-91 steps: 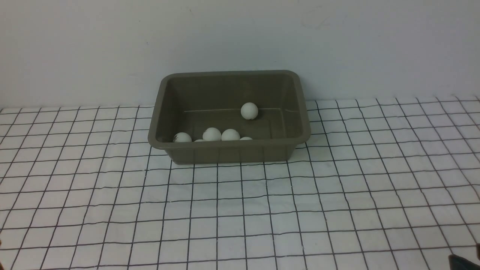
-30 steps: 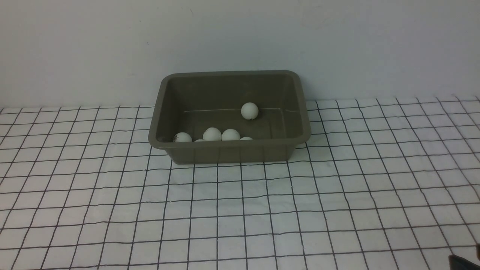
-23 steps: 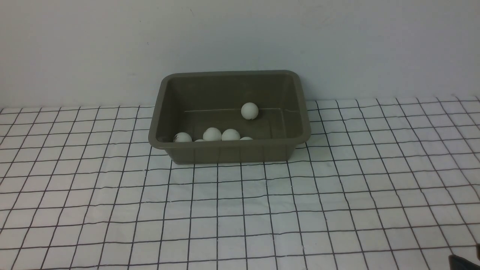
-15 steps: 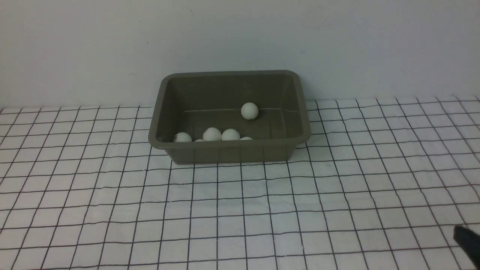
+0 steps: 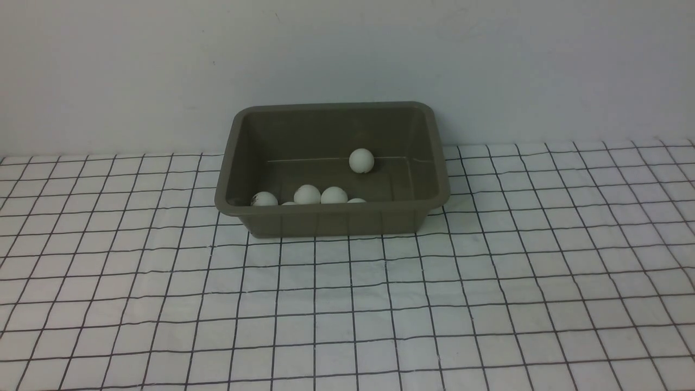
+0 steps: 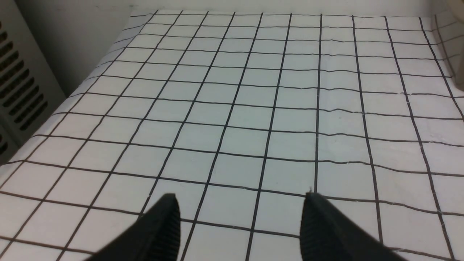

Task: Put the table tennis balls into the box on the white checkered tablecloth.

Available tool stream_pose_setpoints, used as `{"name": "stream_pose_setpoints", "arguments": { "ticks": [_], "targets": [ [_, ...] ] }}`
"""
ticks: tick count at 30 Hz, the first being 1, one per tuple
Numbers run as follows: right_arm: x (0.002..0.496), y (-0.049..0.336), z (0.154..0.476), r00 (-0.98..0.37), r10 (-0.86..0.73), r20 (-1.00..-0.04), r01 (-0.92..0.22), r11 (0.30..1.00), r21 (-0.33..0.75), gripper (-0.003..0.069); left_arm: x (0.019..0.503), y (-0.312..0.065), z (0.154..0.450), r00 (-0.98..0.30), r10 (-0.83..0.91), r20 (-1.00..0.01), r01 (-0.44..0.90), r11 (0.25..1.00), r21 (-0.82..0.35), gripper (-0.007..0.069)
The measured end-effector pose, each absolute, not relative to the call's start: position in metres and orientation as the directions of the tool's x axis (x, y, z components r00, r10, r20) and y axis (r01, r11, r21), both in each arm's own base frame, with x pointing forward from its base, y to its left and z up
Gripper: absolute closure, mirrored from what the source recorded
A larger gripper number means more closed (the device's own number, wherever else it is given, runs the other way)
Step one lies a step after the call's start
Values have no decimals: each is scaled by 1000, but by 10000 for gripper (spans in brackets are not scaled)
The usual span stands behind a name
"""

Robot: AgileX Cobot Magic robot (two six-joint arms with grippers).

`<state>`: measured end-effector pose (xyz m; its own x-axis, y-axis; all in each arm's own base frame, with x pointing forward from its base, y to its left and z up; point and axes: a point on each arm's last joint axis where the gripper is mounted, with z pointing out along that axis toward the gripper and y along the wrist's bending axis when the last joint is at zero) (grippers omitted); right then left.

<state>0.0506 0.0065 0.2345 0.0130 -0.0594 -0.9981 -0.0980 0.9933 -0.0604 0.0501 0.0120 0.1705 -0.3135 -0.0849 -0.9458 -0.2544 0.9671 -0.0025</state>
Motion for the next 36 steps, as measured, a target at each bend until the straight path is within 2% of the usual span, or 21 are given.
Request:
{"name": "stream_pose_setpoints", "arguments": {
  "ticks": [6, 15, 21, 36],
  "targets": [
    [55, 6, 206, -70, -64, -995, -90, 994, -57, 345, 50, 12, 170, -314, -85, -946, -254, 967, -2, 220],
    [55, 4, 192, -181, -13, -983, -23, 1000, -9, 345, 50, 12, 170, -314, -85, -946, -254, 967, -2, 220],
    [52, 5, 183, -257, -15, -966, -41, 999, -4, 345, 50, 12, 170, -314, -85, -946, -254, 967, -2, 220],
    [54, 4, 180, -227, -29, -973, -27, 999, -23, 345, 50, 12, 171, -313, -85, -946, -254, 967, -2, 220]
  ]
}}
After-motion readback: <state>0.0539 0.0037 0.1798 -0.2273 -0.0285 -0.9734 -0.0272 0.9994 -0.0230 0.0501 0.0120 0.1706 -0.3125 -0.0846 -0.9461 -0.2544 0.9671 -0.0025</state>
